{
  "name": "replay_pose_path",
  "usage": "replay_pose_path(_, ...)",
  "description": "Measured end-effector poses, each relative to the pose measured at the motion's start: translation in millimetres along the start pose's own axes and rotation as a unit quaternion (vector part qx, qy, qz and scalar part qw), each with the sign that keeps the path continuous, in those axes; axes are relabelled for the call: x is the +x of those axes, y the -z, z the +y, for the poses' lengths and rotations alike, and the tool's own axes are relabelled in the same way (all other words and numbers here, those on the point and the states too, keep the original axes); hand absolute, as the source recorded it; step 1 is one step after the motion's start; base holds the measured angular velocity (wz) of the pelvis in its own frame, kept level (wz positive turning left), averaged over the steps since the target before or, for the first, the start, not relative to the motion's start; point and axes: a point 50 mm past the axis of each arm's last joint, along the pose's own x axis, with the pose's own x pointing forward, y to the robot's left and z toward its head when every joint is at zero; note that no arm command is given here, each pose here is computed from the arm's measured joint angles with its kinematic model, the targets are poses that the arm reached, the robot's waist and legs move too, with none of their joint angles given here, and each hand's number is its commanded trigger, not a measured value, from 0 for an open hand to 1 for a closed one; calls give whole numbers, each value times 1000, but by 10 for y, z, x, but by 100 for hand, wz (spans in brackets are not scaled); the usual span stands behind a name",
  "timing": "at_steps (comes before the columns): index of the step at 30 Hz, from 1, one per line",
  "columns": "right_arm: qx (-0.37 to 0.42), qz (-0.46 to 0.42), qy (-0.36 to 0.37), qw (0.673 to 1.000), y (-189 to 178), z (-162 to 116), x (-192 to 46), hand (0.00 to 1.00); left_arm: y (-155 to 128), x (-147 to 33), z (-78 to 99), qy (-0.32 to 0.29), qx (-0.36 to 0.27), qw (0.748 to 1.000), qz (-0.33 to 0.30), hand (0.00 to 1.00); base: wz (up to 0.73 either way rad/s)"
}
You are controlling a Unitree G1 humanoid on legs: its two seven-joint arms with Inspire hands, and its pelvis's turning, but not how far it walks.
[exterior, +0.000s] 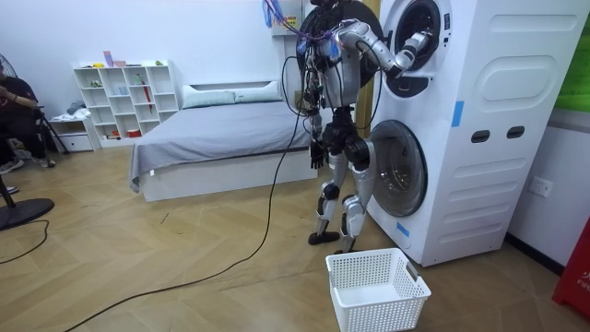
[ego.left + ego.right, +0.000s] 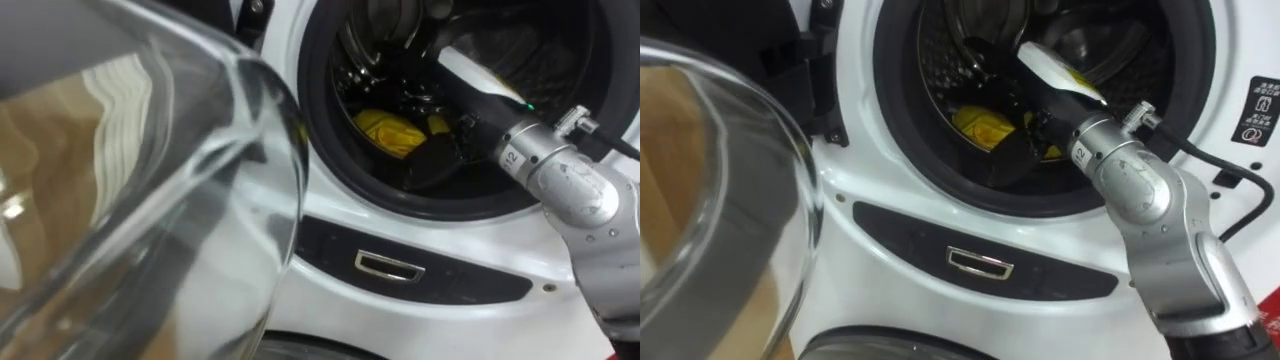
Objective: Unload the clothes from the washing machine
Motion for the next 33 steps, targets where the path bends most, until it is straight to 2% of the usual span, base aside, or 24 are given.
replay_pose_path(8, 4, 3, 1, 1000, 23, -32, -10, 0, -29, -16, -25, 4, 3, 1000, -11, 0, 1)
replay_pose_path(18, 10, 16, 2, 1000, 81, -47, 8, 0, 16, -17, -42, 3, 6, 1000, 5, 0, 0)
replay_pose_path(25, 22, 47, 5, 999, 138, -104, 68, 0, 101, -47, 37, -9, -18, 1000, 8, 0, 2)
replay_pose_path(33, 23, 60, 2, 998, 171, -110, 76, 0, 162, -61, 38, -11, -21, 1000, 15, 0, 7)
